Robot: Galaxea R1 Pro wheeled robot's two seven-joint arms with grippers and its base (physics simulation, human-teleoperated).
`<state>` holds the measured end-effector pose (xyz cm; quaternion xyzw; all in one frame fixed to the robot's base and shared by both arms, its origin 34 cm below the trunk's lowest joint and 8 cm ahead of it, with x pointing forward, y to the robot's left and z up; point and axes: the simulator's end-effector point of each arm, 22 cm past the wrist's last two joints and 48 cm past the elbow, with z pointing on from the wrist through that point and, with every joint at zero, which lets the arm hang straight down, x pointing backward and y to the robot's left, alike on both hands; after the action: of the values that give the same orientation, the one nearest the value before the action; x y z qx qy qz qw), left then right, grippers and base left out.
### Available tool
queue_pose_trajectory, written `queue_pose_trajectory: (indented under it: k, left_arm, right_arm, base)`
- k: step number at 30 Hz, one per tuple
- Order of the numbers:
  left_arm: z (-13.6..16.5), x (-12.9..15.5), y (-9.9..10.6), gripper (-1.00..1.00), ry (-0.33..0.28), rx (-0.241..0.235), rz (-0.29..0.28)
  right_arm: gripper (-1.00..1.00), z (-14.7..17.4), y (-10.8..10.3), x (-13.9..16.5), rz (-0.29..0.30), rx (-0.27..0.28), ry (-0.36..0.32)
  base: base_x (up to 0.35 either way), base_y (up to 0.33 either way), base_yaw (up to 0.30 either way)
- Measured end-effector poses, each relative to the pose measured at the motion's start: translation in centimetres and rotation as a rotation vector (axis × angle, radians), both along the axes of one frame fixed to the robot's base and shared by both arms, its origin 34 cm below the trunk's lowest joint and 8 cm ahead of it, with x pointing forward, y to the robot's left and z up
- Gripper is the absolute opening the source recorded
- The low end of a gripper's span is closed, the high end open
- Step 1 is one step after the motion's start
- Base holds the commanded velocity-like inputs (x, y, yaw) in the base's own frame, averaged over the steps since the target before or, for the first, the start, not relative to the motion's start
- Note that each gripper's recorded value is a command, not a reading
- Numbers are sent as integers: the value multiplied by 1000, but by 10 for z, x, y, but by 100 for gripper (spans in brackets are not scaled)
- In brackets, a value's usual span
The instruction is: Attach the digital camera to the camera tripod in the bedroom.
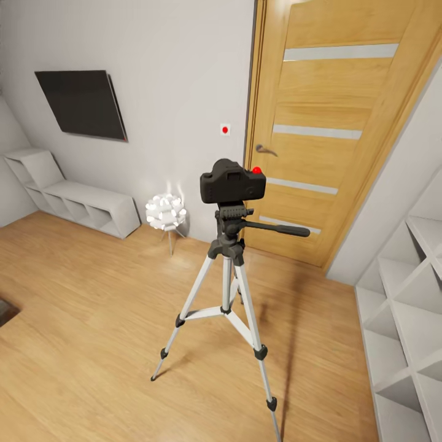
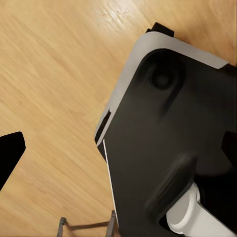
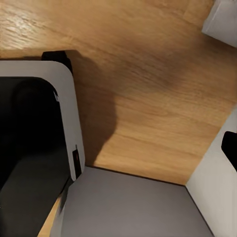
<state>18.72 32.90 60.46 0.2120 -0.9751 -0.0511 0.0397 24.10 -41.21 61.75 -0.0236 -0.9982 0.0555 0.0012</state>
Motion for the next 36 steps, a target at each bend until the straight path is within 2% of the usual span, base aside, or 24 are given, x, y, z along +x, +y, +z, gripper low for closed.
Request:
queue_pose_trajectory:
  k: [3,7,13,36]
  left_arm:
    - [0,5,-1,100,-11,-1,-2]
    - [0,11,-2,100,-25,-2,0]
    - [1,13,-2,100,-30,-2,-3]
    - [5,28,-2,100,-69,-2,1]
  right_arm:
    - [100,0,2,2,0,2,-5]
    - [100,-2,16,2,2,25,-9]
    - [100,-2,25,-15,10,37,-1]
    - [100,1,27,-5,13,39,-35]
  base:
    - [0,0,0]
    - [0,0,0]
    - [0,0,0]
    - [0,0,-60]
